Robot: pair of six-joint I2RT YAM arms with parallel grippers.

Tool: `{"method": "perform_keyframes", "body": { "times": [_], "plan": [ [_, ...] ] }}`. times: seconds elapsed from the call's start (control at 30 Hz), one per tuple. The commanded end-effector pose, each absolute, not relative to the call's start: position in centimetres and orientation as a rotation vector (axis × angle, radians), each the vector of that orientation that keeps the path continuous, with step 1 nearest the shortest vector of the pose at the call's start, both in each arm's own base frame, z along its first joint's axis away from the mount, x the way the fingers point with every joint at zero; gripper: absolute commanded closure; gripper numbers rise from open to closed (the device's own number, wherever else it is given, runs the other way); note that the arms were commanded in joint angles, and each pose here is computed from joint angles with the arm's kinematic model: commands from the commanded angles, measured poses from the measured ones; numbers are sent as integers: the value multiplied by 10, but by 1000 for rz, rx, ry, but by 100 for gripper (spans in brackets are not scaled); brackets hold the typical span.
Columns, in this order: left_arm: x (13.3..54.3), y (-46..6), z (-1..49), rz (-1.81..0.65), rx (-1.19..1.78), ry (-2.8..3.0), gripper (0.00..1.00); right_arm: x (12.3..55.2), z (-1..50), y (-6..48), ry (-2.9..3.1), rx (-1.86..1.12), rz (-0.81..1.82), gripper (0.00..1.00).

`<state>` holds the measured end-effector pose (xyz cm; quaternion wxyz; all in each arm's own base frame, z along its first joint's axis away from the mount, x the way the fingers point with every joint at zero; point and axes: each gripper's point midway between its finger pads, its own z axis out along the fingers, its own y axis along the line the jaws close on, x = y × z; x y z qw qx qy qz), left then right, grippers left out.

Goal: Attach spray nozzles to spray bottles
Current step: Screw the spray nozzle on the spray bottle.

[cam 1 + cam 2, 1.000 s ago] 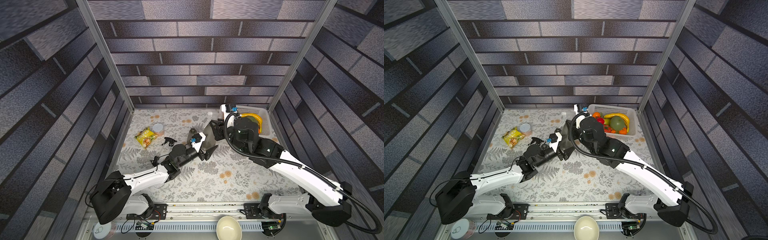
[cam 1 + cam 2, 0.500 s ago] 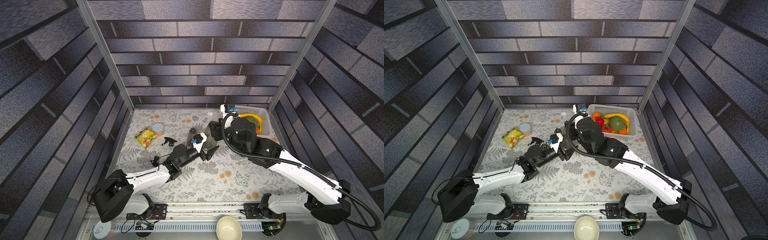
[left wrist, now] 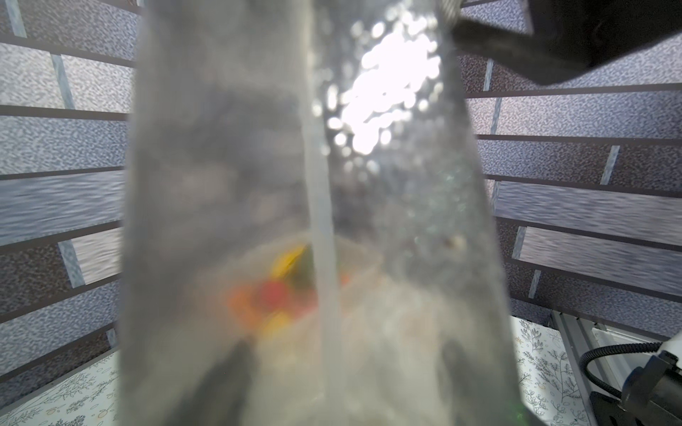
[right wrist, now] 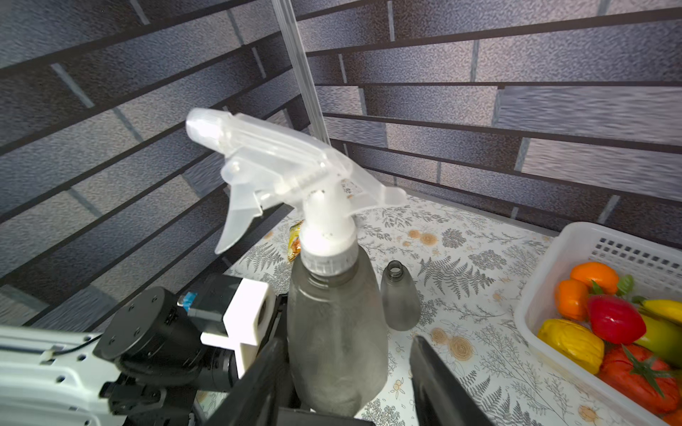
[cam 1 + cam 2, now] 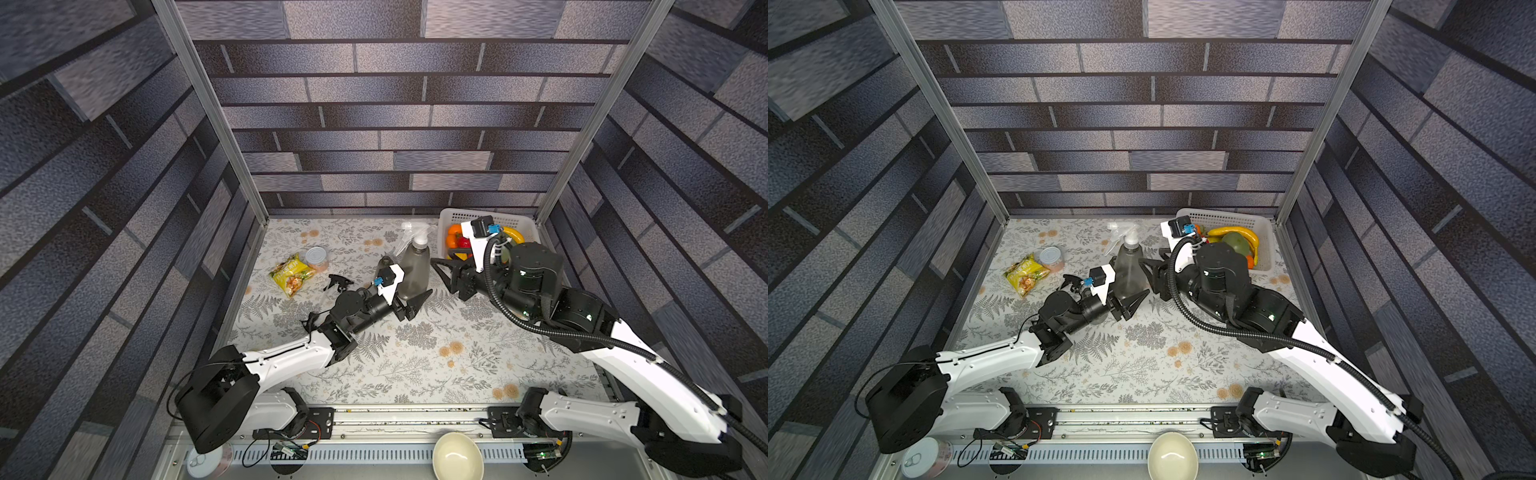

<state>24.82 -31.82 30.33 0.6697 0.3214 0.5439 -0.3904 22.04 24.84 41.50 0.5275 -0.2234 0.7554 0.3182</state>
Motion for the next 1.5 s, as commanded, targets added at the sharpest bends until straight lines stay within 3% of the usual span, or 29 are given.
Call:
{"method": "perform_keyframes", "body": {
  "times": [0.0, 0.2, 0.5, 0.73, 0.9, 1.1, 1.33, 1.47],
  "plan": [
    [233, -317, 315, -958, 742, 1185, 22, 190, 433, 264, 1664, -719, 1047, 44],
    [226, -321, 316, -1001, 768, 1189, 22, 205, 450, 274, 1567, -734, 1189, 43],
    [219, -324, 320, -1029, 797, 1176, 22, 230, 447, 294, 1597, -713, 1229, 51],
    [218, -326, 319, -1035, 805, 1175, 22, 231, 442, 301, 1609, -719, 1285, 71],
    [220, -327, 320, -1031, 802, 1174, 21, 231, 428, 304, 1649, -720, 1295, 78],
    [225, -327, 318, -1003, 799, 1195, 22, 242, 413, 297, 1728, -649, 1161, 83],
    [234, -327, 315, -943, 792, 1214, 21, 261, 387, 290, 1824, -517, 833, 89],
    [235, -329, 310, -929, 804, 1228, 18, 262, 391, 288, 1792, -502, 826, 90]
  ]
}}
